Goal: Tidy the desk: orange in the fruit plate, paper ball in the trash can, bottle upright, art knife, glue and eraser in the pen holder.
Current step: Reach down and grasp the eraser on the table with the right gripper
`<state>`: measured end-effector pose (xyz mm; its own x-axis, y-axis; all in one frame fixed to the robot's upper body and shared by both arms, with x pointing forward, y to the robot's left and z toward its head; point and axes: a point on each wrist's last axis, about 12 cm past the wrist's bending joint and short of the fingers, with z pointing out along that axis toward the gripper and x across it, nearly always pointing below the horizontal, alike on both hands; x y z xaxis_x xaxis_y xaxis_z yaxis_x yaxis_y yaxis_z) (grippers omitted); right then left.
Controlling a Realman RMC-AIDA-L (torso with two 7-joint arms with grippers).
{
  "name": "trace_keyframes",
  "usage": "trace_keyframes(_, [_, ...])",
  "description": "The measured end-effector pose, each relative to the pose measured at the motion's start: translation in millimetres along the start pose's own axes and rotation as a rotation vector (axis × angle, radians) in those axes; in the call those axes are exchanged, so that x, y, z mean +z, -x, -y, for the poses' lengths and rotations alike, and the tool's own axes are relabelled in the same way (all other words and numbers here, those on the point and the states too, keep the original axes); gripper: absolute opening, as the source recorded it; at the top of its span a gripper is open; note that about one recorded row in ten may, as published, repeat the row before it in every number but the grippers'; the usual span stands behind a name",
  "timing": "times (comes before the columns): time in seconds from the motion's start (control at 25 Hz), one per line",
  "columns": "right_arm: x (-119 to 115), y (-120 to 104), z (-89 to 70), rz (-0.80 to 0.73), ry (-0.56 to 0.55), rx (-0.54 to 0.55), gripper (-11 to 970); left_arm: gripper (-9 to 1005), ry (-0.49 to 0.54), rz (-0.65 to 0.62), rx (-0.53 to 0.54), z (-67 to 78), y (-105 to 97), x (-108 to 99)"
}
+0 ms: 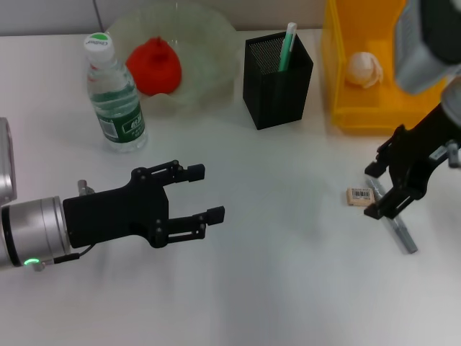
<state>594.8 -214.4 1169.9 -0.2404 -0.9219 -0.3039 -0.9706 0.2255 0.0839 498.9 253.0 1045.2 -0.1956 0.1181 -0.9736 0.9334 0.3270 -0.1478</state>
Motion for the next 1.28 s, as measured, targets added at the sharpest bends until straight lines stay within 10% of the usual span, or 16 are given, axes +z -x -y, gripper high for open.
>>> trace_keyframes(1.28, [47.1, 12.1, 5.2, -0.100, -0.108, -0.157, 595, 783, 0.009, 0.029, -0.020, 1.6, -0.2, 0.7])
